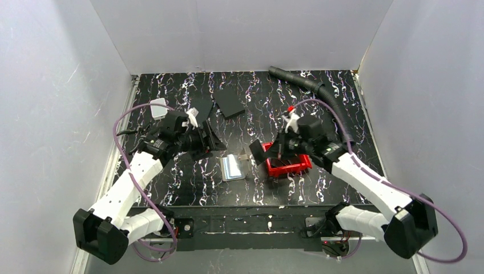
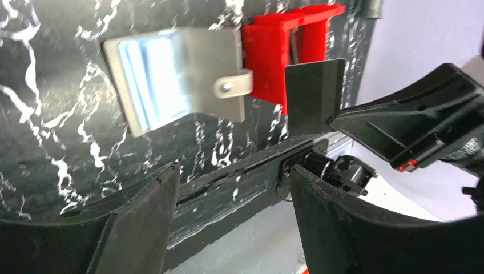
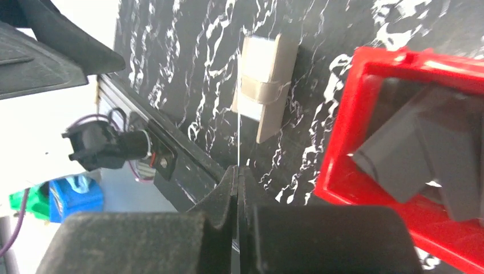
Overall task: Put the credit cards into the card holder
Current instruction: Pick up the credit card from the storage box, then insert the credit card into the card holder.
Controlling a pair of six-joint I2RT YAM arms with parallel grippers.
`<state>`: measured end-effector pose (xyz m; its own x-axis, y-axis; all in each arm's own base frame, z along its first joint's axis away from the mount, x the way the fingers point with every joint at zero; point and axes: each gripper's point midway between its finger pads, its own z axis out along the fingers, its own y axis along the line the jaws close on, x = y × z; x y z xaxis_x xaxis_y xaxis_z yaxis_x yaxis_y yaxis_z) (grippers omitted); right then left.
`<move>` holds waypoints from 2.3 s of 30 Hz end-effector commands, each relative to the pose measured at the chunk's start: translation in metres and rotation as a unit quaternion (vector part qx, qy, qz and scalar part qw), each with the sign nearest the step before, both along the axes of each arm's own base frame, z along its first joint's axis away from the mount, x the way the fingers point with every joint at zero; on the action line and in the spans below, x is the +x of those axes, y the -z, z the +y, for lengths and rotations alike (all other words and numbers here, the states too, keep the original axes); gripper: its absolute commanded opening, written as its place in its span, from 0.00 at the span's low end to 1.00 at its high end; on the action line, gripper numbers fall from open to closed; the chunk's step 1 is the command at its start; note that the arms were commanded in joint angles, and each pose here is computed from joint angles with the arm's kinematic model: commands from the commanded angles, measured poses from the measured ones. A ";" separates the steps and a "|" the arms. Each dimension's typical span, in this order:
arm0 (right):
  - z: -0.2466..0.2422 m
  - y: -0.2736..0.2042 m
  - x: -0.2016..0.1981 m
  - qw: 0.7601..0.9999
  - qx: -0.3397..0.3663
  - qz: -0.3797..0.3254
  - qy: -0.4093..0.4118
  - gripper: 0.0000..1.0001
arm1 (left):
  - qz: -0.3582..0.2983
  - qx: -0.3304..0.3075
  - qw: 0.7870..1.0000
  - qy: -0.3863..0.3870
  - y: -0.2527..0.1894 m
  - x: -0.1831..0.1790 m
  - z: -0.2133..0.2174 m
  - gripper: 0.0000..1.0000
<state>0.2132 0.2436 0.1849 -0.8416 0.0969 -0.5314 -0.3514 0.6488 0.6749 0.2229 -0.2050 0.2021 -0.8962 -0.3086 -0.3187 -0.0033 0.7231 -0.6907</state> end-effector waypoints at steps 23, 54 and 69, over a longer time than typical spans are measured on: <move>-0.098 0.072 0.020 0.942 -0.287 -0.033 0.172 0.01 | 0.130 -0.005 0.991 0.026 0.100 -0.007 -0.010 0.51; 0.128 0.066 -0.016 0.956 -0.271 -0.049 0.103 0.01 | 0.149 0.129 0.980 -0.031 0.143 -0.036 0.045 0.40; 0.129 0.088 -0.017 0.917 -0.371 -0.060 0.134 0.01 | 0.166 0.063 0.984 -0.024 0.141 -0.021 0.016 0.42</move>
<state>0.1901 0.3882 0.0835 -0.7980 -0.1481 -0.5842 -0.2141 0.9758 0.0451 0.1926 -0.1744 0.0531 -0.9461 -0.3154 -0.0739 -0.2413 0.8384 -0.4888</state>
